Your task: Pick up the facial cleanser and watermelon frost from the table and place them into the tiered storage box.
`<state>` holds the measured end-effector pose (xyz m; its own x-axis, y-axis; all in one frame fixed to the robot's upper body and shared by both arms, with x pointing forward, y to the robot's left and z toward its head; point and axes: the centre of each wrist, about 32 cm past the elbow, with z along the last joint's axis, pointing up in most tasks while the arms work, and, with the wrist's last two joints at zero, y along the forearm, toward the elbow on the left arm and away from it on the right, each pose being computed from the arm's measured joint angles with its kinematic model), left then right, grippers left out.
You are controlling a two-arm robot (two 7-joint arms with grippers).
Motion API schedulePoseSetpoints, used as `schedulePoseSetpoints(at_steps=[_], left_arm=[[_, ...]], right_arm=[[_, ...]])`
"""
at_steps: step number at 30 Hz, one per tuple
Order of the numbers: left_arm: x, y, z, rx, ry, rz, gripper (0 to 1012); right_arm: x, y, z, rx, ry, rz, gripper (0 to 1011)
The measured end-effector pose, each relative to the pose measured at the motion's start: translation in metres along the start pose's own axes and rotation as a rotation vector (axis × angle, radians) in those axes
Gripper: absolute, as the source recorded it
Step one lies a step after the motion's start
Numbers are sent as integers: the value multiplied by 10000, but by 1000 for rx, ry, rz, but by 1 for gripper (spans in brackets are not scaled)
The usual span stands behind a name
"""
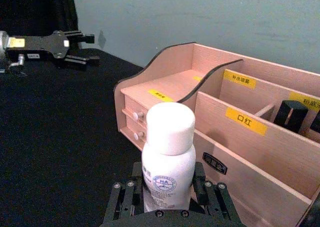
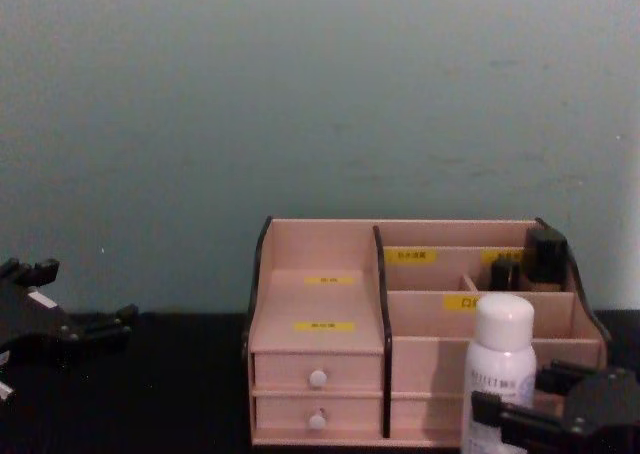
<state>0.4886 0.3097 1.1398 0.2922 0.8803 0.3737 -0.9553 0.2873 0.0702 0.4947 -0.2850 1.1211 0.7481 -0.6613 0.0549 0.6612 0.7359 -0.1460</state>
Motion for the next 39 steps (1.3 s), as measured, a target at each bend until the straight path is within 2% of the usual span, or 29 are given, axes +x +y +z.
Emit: schedulePoseSetpoints(at_steps=[5, 11, 17, 21, 26, 31, 39], left_arm=[[0, 0, 0, 0, 0, 0, 1001], [0, 0, 0, 0, 0, 0, 1001], [0, 0, 0, 0, 0, 0, 1001], [0, 0, 0, 0, 0, 0, 1001], [0, 0, 0, 0, 0, 0, 1001], [0, 0, 0, 0, 0, 0, 1001], [0, 0, 0, 0, 0, 0, 1001]], right_arm=[[7, -37, 51, 13, -1, 13, 593], [23, -98, 189, 42, 11, 31, 593], [52, -102, 346, 100, 40, 33, 593], [91, -49, 459, 148, 51, 22, 593], [149, 57, 575, 196, 36, -9, 593], [194, 137, 619, 211, 18, -30, 593], [329, 374, 688, 210, -15, -90, 593]])
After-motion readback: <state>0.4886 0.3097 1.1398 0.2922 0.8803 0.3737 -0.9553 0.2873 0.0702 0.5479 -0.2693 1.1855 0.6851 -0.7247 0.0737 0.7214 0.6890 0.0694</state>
